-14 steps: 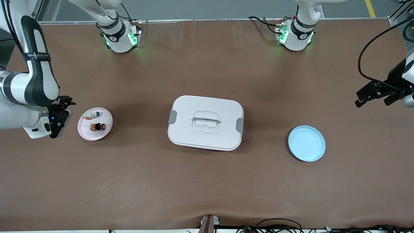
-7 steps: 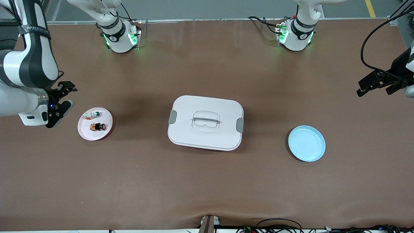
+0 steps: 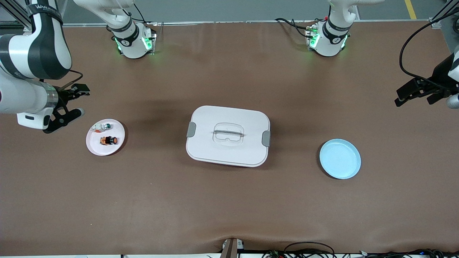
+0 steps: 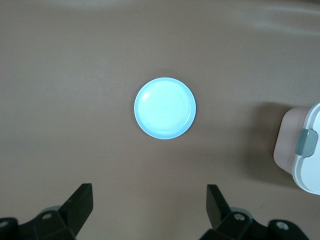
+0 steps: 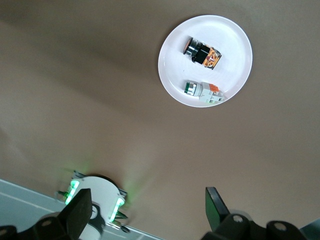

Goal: Transfer orange switch to right arm and place

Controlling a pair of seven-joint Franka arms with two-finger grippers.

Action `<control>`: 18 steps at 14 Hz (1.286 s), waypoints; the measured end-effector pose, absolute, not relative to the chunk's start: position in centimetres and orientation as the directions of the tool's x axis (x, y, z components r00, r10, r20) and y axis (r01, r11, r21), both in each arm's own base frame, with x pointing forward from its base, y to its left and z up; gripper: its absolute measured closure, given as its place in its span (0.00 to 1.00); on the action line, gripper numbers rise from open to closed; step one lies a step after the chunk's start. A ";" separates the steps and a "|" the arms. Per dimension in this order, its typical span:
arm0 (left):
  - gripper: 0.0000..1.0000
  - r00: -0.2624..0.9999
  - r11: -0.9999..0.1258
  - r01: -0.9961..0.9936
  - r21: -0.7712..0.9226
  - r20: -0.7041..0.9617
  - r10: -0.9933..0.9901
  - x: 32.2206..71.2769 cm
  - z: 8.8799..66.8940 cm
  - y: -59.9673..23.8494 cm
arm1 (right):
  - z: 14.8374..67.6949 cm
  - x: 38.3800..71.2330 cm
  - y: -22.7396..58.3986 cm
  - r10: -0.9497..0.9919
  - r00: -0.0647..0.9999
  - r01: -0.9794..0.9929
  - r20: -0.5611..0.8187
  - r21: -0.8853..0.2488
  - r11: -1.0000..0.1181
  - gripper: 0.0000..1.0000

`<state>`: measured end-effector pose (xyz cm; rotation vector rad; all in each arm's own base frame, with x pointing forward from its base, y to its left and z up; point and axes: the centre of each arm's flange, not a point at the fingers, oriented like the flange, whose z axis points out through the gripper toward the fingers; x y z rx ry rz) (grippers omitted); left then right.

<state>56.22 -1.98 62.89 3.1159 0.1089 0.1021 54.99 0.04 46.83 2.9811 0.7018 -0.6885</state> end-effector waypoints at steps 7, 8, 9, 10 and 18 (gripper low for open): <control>0.00 0.999 -1.000 0.000 0.019 0.045 0.001 56.1 62.6 -2.3 | 47.5 55.1 -1.9 0.182 0.894 0.177 -0.409 -0.050 -0.983 0.00; 0.00 0.999 -1.000 -0.002 0.019 0.045 -0.002 56.1 62.6 -2.3 | 48.1 55.2 -2.3 0.147 0.902 0.144 -0.405 -0.037 -0.989 0.00; 0.00 0.999 -1.000 -0.003 0.019 0.045 -0.002 56.1 62.6 -2.3 | 49.0 55.3 -2.5 0.119 0.909 0.118 -0.400 -0.026 -0.993 0.00; 0.00 0.999 -1.000 -0.002 0.019 0.045 -0.002 56.1 62.6 -2.3 | 50.0 55.4 -2.6 0.092 0.917 0.094 -0.389 -0.014 -0.996 0.00; 0.00 0.999 -1.000 0.001 0.019 0.044 0.002 56.1 62.6 -2.1 | 54.5 55.4 -3.8 -0.077 0.930 -0.066 -0.358 0.042 -0.997 0.00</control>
